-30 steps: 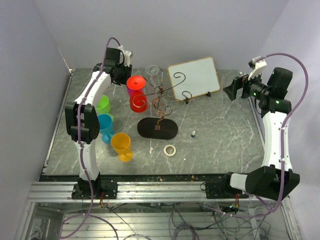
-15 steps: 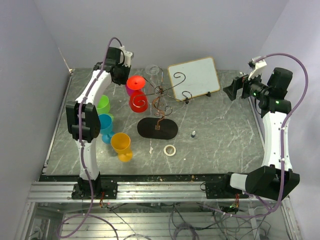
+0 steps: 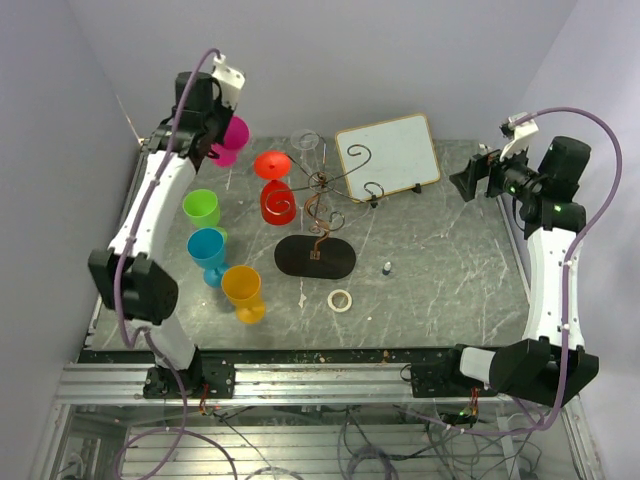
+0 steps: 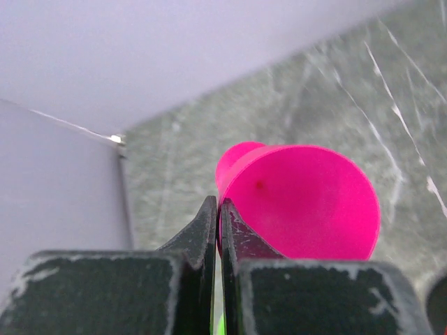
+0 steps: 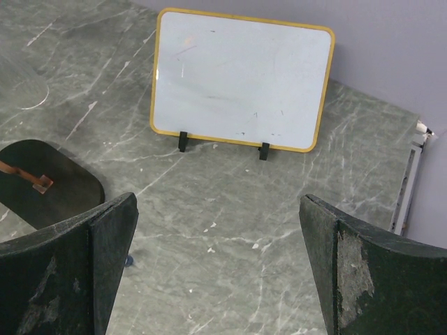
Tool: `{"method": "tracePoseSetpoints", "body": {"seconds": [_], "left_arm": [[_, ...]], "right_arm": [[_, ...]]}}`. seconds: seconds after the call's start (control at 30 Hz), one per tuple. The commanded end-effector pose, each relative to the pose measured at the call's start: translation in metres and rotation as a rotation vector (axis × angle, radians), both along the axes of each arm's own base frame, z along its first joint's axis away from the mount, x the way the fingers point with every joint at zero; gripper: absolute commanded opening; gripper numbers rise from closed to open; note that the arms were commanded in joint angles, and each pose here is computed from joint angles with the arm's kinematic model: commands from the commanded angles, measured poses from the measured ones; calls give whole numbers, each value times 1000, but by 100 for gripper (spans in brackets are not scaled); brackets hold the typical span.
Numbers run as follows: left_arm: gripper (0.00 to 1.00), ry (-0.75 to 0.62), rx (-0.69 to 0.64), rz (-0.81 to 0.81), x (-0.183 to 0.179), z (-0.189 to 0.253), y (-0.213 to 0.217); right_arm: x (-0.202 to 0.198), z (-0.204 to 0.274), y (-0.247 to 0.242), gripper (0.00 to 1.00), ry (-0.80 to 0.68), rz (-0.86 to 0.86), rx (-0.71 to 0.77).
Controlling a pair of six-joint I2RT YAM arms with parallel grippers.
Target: Place the wine glass upside down on the wine glass rack
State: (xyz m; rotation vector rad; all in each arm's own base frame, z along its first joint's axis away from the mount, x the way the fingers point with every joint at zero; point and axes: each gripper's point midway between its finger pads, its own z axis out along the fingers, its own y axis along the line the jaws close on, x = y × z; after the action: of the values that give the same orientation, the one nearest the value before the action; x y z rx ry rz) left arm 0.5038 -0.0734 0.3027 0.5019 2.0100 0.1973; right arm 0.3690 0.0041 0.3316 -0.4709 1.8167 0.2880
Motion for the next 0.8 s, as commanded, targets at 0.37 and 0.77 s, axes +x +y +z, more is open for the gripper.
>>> {"method": "tracePoseSetpoints", "body": {"seconds": [0.37,0.77], "left_arm": [[7,-605,-227,107,-71,214,28],[7,-577,-694,-187,-128,281,-38]], "right_arm": [[-5,26,-34,100,-63,-104,-218],[-10,48,-24,100,-86,-38,-230]]}}
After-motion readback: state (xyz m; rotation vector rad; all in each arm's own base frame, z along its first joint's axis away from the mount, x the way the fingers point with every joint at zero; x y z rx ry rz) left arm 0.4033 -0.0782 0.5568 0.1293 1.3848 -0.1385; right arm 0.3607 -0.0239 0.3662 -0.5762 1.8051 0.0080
